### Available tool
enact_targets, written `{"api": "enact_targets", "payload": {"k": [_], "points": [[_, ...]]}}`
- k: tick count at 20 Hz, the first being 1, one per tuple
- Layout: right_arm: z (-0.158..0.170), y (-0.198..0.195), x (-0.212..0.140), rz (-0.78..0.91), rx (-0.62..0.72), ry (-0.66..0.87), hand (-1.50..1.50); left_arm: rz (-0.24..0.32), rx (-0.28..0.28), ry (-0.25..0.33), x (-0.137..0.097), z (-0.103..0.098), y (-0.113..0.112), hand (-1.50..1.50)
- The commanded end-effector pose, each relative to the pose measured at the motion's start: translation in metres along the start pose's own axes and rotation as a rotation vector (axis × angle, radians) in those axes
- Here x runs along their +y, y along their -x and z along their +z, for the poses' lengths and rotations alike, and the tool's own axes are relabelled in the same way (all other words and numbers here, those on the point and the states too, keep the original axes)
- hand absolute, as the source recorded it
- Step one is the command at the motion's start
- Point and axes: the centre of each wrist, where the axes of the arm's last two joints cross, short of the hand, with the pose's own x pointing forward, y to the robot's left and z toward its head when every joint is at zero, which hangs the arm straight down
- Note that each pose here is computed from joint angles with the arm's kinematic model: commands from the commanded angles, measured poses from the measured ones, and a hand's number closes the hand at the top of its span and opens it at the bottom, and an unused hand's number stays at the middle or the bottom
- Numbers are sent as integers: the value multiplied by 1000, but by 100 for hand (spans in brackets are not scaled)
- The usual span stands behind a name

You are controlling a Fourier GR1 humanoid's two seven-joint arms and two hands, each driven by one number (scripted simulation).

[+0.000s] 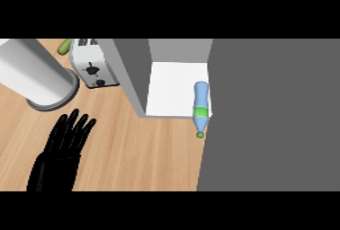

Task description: Pick up the bottled water, place it into the cabinet and close the cabinet

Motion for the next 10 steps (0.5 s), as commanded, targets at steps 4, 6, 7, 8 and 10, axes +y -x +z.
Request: {"api": "enact_targets", "payload": {"k": [4,6,7,8,10], "points": [[-19,-45,7,206,-25,-219,150,-13,-6,-11,29,12,-23,-150],[-21,-40,12,149,-12,-217,150,5,-7,2,29,11,-30,-150],[-22,-34,18,76,-22,-184,150,-13,1,-7,36,15,-34,-150],[-26,-31,18,67,-40,-165,150,-15,-8,-4,36,11,-40,-150],[-29,-28,25,-17,-73,-151,150,6,-3,-17,42,17,-43,-150]]}}
